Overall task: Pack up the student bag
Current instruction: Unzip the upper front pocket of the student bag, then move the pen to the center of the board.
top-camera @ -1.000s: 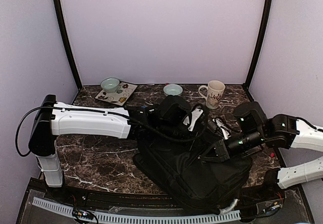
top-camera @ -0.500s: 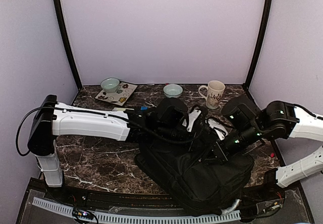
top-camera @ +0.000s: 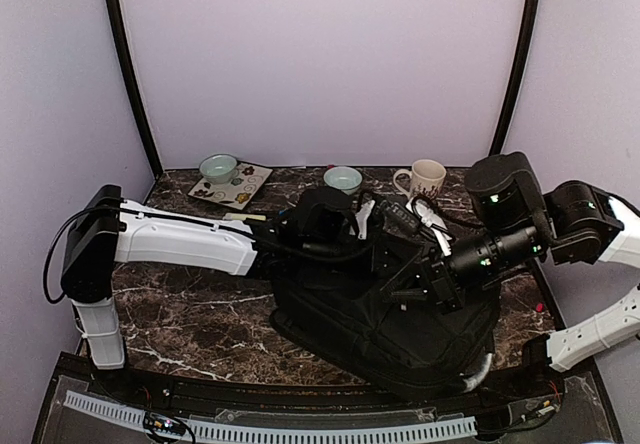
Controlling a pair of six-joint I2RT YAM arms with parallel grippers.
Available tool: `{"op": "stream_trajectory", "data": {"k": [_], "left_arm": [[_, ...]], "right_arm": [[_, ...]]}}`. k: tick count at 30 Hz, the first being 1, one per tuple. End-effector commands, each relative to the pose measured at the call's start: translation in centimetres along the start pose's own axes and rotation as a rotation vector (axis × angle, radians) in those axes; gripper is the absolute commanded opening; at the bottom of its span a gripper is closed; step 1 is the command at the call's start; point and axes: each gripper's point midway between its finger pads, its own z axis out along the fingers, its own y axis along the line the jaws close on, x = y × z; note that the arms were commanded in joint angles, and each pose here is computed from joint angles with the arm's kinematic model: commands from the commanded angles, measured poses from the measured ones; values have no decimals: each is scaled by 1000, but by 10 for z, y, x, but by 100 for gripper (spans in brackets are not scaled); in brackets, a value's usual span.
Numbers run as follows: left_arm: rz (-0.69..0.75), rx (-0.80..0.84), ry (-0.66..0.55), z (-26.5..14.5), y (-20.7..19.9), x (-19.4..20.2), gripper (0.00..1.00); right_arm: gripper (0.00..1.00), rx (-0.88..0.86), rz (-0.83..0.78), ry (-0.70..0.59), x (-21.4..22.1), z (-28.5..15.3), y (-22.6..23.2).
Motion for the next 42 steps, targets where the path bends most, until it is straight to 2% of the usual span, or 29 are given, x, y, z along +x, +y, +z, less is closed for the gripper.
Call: {"op": "stream_trajectory", "data": {"k": [1,5,6,7,11,15,18,22,28,31,37,42], "left_arm": [[-87,132,-98,-10,-23,-34,0],[-97,131,-95,-11,-19,-31,0],[-104,127,-99,-10,-16,-30,0],[-112,125,-108,-10,-13,-29,0],[-155,152,-184,-4,-10,-42,0],[-185,169,-235,5,-8,-53,0],[-191,170,-241,9,-7,-55,0],[-198,195,-235,11,-7,-52,0],[-210,247,-232,5,-15,-49,0],[-193,237,-232,1,-17,-51,0],[-120,43,-191,-14,3,-40,0],[-70,-119,-109,-34,32,-12,0]], "right_arm": [[0,18,-87,32,-3,9,1],[0,239,-32,-8,-13,-2,-34],[3,302,6,-22,-17,-7,-43],[11,352,66,-30,-17,-12,-51],[31,455,287,-24,-2,-22,-68],[36,548,498,-9,29,-26,-87],[37,585,574,-28,46,-24,-100],[31,707,640,-165,56,-40,-134],[20,499,764,-401,49,-30,-169],[18,414,787,-463,44,-19,-180],[19,494,721,-433,29,-26,-194],[20,542,613,-391,10,-41,-192]]}}
